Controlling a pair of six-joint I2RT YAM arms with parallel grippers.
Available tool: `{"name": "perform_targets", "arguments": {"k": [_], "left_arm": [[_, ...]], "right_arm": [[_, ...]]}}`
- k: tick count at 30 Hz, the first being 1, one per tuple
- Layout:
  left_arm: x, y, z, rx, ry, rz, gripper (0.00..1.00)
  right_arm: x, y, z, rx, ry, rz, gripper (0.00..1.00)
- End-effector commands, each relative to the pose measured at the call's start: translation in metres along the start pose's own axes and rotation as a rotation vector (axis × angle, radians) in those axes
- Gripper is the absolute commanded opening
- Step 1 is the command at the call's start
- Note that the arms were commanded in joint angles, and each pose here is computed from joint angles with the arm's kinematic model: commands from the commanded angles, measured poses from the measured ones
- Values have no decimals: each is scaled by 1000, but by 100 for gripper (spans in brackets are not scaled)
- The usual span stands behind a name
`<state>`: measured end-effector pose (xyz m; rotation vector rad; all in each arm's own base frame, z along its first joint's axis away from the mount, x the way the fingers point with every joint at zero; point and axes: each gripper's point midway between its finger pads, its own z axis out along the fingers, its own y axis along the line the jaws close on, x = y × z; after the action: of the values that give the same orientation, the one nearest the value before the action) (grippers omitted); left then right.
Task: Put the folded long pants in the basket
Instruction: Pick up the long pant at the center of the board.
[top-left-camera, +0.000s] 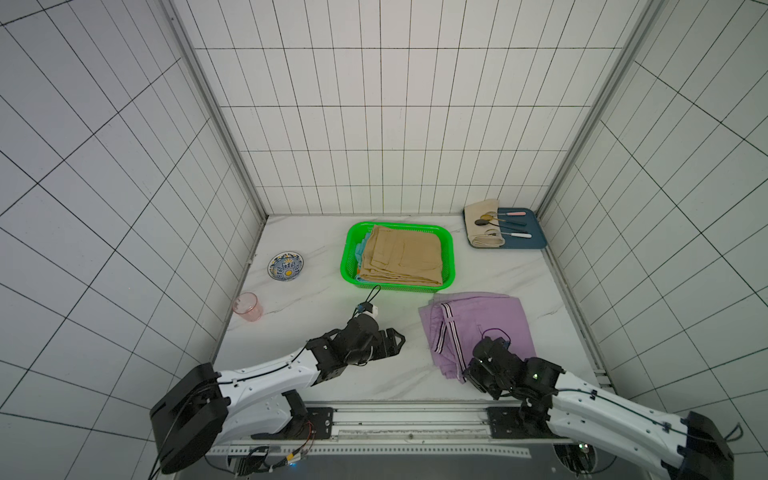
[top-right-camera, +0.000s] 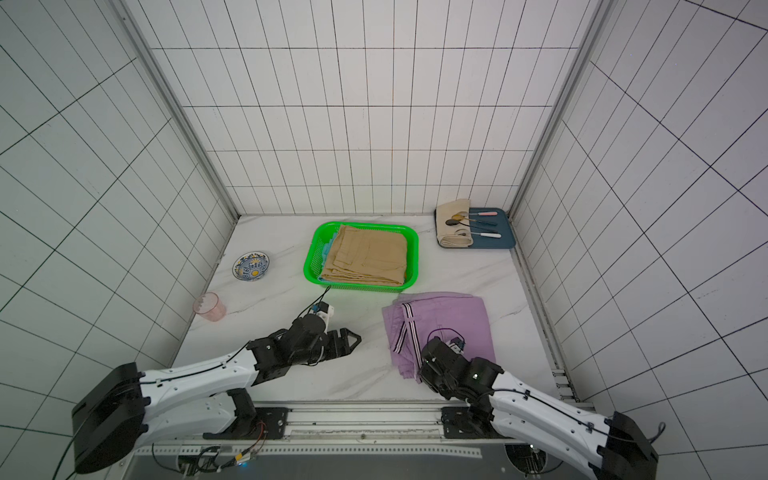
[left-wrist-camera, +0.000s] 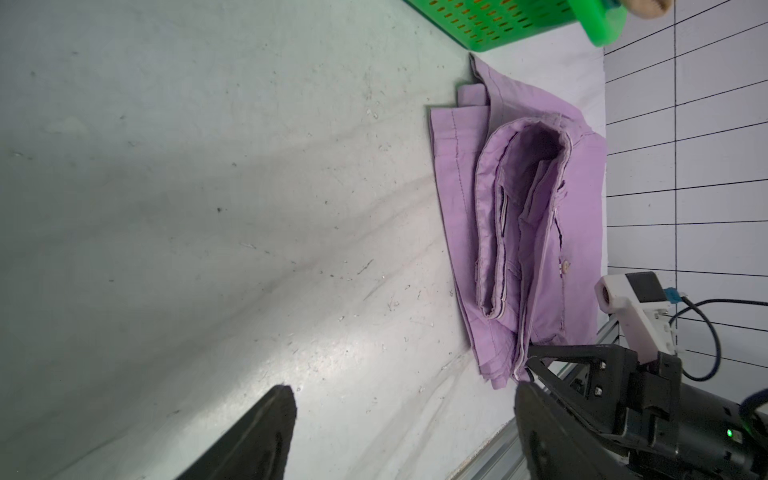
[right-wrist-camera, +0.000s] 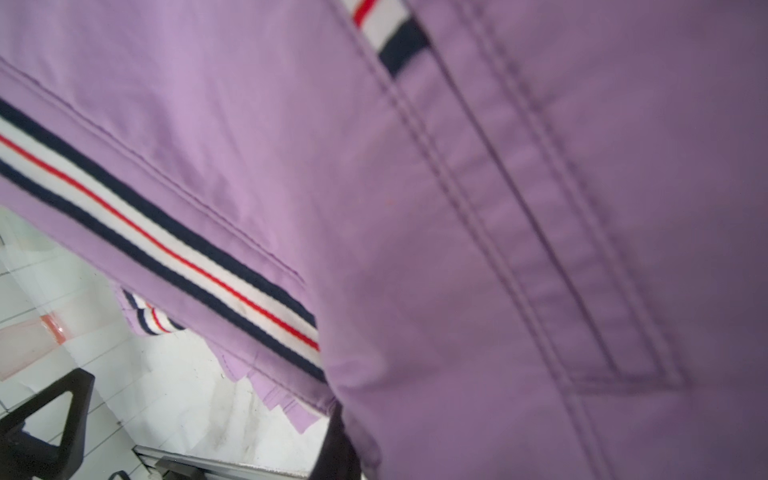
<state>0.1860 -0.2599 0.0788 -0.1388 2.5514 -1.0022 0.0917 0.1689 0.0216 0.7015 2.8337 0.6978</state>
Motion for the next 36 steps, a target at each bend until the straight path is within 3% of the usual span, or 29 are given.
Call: {"name": "perform_targets", "arguments": {"k": [1,12,24,26,27,29,31,34,36], "left_arm": [[-4,-9,8,42,-20,-2,86],[9,16,31,0,10,-34,86],[11,39,50,-87,9,-31,85],[11,42,54,-95,13,-35,76],[11,45,56,-97,14,-37,65],[10,49,57,-95,16,-52,29],[7,57,55,-98,13,-77,0],[1,64,51,-94,10,-98,0],[-2,65,48,-92,10,-96,0]], "right_arm": [[12,27,3,-34,-10,-15,0],[65,93,41,-80,120,-156,0],[93,121,55,-199,231,-210,0],[98,129,52,-233,253,-242,0],[99,135,49,-269,255,-271,0],[102,145,42,-353,256,-319,0],[103,153,33,-457,254,-349,22],[102,155,21,-512,241,-394,49],[103,155,13,-520,239,-445,56]]}}
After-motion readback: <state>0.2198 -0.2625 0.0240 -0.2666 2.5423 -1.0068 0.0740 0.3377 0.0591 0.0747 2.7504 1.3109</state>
